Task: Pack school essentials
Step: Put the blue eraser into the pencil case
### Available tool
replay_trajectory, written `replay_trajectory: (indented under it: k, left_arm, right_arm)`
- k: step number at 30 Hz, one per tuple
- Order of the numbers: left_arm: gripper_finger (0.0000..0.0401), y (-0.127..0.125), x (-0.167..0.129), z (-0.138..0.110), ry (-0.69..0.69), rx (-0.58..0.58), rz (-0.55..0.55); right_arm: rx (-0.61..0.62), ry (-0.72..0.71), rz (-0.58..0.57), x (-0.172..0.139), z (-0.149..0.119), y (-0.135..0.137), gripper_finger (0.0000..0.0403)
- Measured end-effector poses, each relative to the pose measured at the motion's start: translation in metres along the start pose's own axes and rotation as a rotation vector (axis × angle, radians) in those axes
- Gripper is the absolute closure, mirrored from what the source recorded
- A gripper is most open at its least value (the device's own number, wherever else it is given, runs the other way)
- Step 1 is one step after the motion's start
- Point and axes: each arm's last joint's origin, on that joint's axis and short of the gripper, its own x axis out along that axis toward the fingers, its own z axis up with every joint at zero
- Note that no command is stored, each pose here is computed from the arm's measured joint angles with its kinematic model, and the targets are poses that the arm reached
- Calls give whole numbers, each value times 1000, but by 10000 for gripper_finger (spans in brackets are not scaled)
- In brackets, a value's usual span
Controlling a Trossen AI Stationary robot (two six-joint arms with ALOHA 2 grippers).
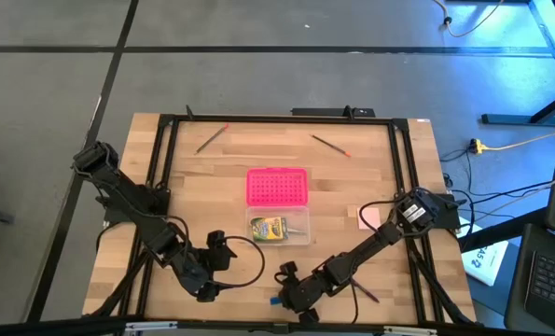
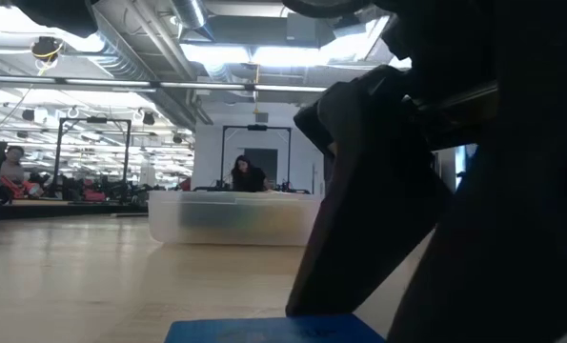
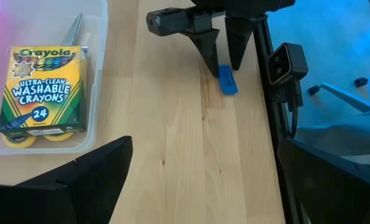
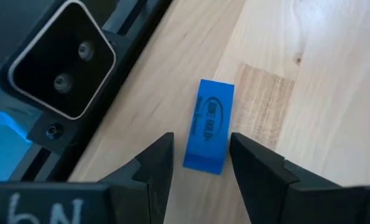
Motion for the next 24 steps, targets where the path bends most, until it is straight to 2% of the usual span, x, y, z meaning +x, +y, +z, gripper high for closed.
replay_trajectory:
  k: [6,17,24]
  left_arm:
    - [6,0,0,0,0,-3,0]
    - [6,0,0,0,0,-5,-1]
    - [6,0,0,0,-1,-9,-1]
  right_arm:
    - [43,17,-12,0,-1,-1,253]
    - [64,26,-24,0,-2,-2,329]
    - [63,28,-23,-1,-2,-2,336]
